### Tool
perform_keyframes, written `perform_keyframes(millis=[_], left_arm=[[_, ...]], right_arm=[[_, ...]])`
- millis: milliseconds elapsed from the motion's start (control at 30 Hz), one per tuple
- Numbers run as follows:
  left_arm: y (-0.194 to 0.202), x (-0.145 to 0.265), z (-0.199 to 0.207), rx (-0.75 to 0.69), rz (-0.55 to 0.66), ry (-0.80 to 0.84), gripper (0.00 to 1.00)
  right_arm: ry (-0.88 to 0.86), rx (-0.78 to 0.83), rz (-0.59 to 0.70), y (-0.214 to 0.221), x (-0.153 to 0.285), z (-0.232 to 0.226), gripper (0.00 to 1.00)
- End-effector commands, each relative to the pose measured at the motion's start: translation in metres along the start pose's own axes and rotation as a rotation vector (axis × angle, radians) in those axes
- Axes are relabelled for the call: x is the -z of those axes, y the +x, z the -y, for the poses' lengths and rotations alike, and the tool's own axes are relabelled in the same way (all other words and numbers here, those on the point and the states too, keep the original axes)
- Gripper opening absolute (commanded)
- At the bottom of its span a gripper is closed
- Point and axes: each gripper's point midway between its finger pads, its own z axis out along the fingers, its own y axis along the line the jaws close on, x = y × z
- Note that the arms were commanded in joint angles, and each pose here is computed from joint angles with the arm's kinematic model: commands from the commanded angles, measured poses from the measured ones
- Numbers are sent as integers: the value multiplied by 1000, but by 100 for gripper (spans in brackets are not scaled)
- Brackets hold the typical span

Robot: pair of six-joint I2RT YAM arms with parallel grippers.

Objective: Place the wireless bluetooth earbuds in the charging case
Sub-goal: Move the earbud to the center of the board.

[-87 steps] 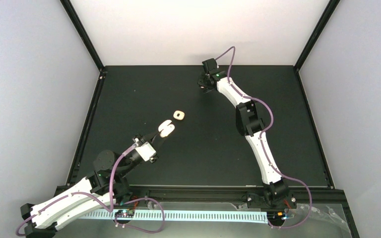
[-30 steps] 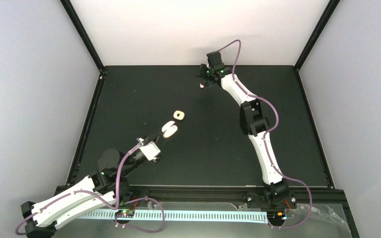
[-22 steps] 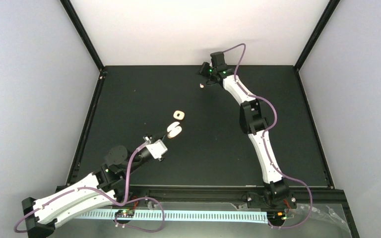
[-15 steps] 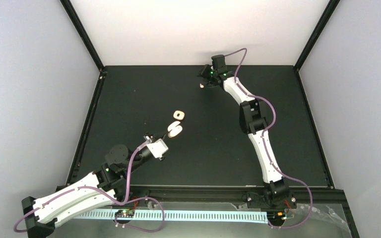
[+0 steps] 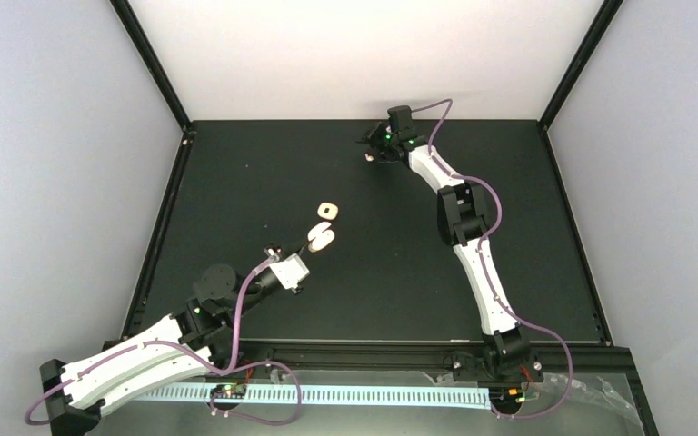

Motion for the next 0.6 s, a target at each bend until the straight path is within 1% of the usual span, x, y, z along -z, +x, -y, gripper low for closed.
perform_keyframes(millis=[0,300,567], left_arm=[[-13,0,-10,-14,22,-32,2],[-15,3,-11,-13,36,-33,2],[-18,7,-12,-6,50,-38,2]], right_arm=[[-5,-58,-38,6,-9,14,46],[15,-94,-123,28,-5,27,46],[30,-121,-151,39,12,37,45]])
